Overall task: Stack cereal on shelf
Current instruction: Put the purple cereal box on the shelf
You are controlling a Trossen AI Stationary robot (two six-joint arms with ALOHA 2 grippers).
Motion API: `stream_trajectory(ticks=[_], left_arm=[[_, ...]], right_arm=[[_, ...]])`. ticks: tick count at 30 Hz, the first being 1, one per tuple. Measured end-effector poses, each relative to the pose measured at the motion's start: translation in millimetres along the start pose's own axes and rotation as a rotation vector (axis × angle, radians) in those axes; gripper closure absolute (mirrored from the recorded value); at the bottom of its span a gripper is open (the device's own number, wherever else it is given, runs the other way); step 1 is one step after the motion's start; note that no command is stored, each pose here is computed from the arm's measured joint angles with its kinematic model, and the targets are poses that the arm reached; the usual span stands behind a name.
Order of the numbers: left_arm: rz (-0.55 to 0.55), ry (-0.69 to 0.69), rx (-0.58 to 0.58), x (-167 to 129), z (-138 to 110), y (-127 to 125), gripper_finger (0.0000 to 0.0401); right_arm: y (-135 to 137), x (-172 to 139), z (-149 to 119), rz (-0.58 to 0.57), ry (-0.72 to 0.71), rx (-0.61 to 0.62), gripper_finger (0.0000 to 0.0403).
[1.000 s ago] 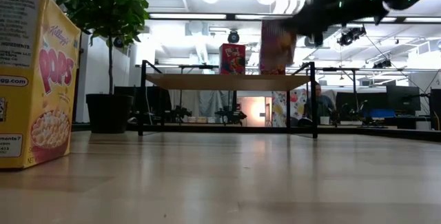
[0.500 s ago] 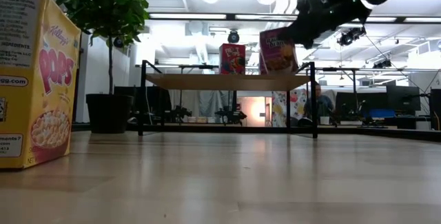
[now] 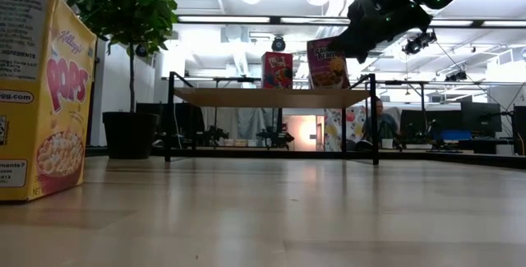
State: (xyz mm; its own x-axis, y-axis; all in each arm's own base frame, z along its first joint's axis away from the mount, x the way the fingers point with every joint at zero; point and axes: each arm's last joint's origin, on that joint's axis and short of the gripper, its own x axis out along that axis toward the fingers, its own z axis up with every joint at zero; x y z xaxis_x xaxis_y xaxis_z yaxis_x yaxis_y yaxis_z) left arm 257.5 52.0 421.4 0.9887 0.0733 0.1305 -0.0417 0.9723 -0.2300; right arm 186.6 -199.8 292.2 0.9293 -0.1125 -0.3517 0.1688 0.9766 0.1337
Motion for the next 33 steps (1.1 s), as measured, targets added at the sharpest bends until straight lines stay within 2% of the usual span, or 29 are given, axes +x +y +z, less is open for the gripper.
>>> stream_trajectory(ticks=[9, 18, 33], left_arm=[[0.018, -0.005, 0.001, 0, 0, 1, 0.0219], [0.018, -0.004, 0.001, 0, 0, 1, 0.0219], [0.019, -0.004, 0.02, 0, 0, 1, 0.0219]], right_arm=[[-5, -14, 3, -0.047, -0.022, 0.0, 0.0196], [-5, -31, -1, -0.087, 0.014, 0.021, 0.0194], [17, -58, 12, -0.136, -0.039, -0.036, 0.0194]])
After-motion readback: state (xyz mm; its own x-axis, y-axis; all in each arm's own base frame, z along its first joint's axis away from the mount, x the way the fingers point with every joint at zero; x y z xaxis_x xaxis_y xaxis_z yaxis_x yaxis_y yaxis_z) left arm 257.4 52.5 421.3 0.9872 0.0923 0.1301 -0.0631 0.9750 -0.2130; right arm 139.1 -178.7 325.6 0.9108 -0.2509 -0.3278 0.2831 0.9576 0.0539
